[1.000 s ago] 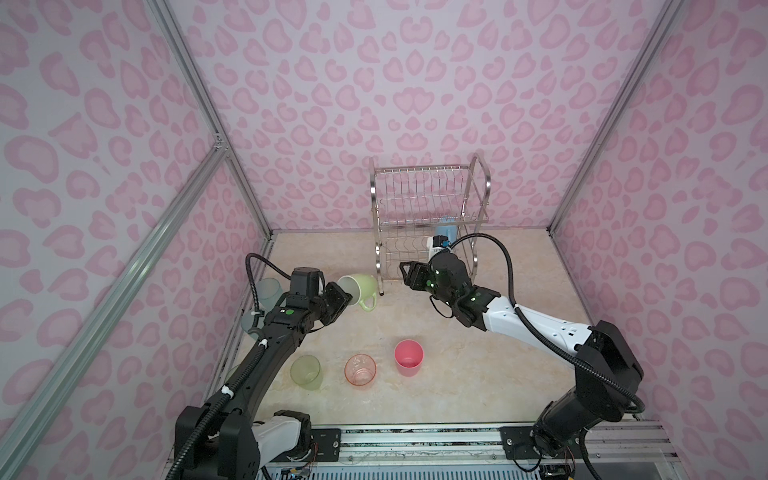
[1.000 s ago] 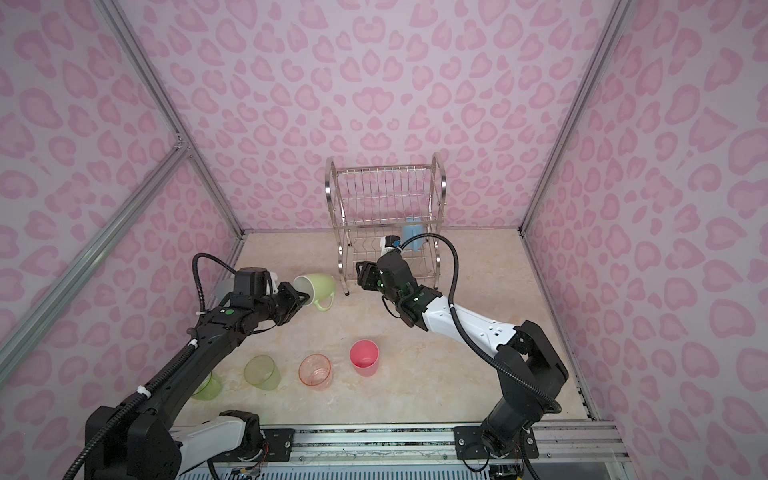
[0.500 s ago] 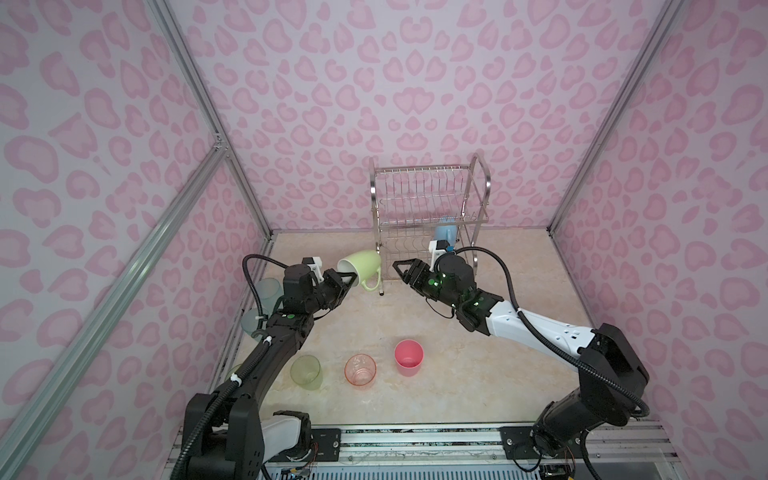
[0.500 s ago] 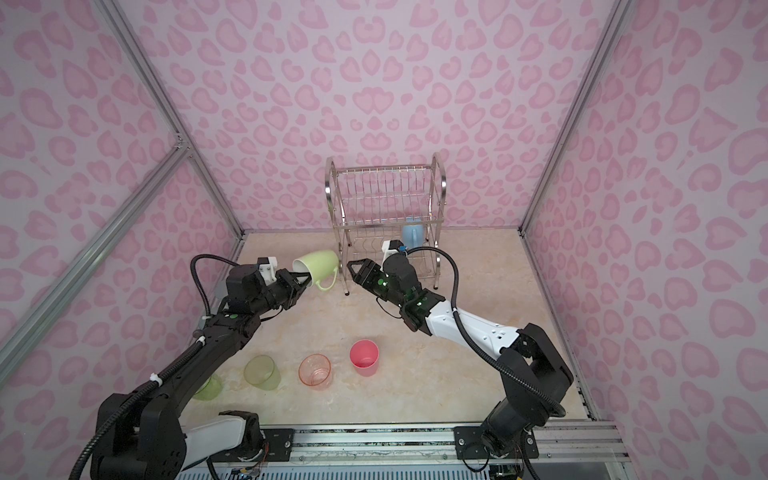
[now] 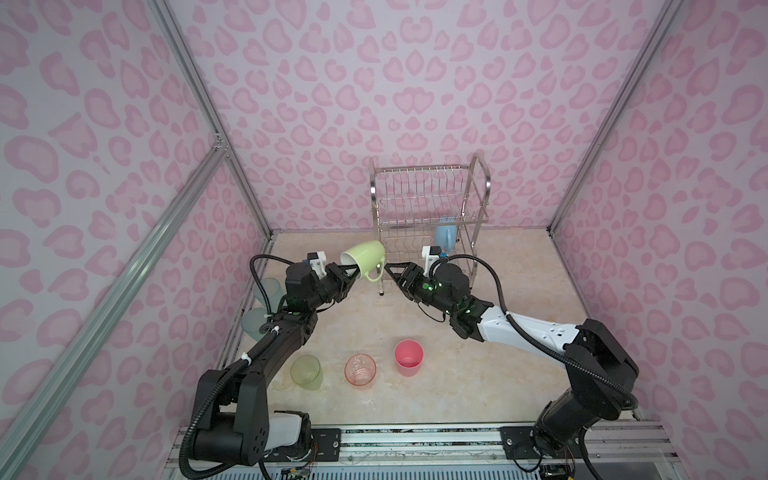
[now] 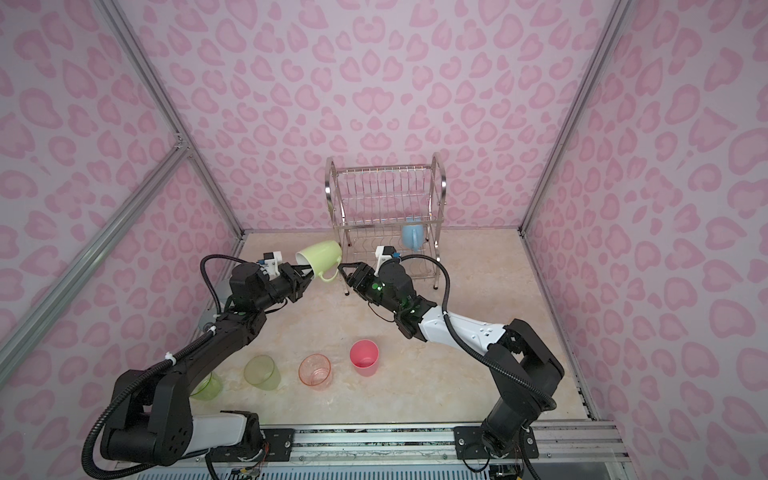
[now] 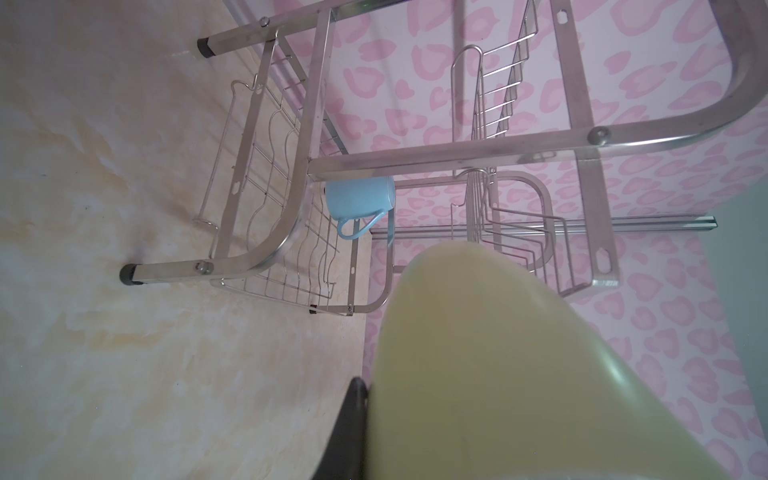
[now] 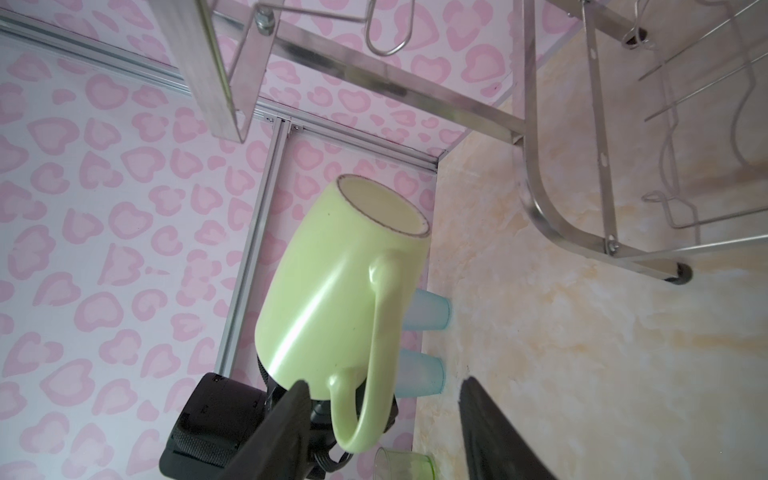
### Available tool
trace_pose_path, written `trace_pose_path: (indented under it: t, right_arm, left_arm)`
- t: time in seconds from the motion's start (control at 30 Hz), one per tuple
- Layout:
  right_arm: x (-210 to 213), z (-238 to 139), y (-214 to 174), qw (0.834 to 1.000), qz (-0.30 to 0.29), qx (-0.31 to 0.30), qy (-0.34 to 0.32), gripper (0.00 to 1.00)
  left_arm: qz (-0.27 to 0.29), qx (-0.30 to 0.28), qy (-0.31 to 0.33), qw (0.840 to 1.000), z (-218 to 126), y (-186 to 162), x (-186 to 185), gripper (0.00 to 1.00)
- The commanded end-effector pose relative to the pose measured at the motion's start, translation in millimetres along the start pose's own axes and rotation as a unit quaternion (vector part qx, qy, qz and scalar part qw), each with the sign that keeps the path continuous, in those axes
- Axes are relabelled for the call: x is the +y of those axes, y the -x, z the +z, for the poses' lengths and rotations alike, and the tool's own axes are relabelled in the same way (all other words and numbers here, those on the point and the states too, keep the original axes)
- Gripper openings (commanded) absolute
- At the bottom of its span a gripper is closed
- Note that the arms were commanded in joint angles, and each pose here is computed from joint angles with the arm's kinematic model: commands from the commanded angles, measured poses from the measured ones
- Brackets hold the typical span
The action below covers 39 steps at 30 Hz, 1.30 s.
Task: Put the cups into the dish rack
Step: 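Lift the light green mug with the left gripper while the right gripper approaches, then grasp the light green mug handle with the right gripper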
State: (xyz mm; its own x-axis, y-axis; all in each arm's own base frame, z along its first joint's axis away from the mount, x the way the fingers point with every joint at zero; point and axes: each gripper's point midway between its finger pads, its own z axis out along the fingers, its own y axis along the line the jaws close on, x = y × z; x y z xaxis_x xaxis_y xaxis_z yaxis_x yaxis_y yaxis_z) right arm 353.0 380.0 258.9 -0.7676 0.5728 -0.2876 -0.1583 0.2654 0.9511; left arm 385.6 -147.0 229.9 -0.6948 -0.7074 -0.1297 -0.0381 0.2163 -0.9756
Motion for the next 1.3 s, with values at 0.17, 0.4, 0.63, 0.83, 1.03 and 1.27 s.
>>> trace_pose_path:
  t: [0.17, 0.4, 0.63, 0.83, 1.03, 1.27]
  right_arm:
    - [17, 12, -8, 0.999, 0.009, 0.002, 0.049, 0.52]
    - [25, 19, -17, 0.998, 0.008, 0.010, 0.068, 0.48]
    - [25, 25, -18, 0.997, 0.006, 0.010, 0.074, 0.40]
    - [28, 31, -22, 0.996, 0.005, 0.019, 0.084, 0.37]
    - [29, 37, -22, 0.995, 0.004, 0.023, 0.092, 0.37]
    - [24, 43, -19, 0.995, 0.014, 0.027, 0.096, 0.35]
  left_arm:
    - [0.021, -0.001, -0.064, 0.998, -2, 2, -28, 0.03]
    - [0.012, 0.003, -0.075, 0.997, 0, 0, -29, 0.03]
    - [0.004, 0.012, -0.085, 0.996, 1, -4, -29, 0.03]
    - [0.007, 0.019, -0.090, 0.996, 1, -5, -33, 0.03]
    - [0.008, 0.027, -0.092, 0.995, 2, -8, -33, 0.03]
    - [0.014, 0.037, -0.092, 0.995, 2, -13, -32, 0.03]
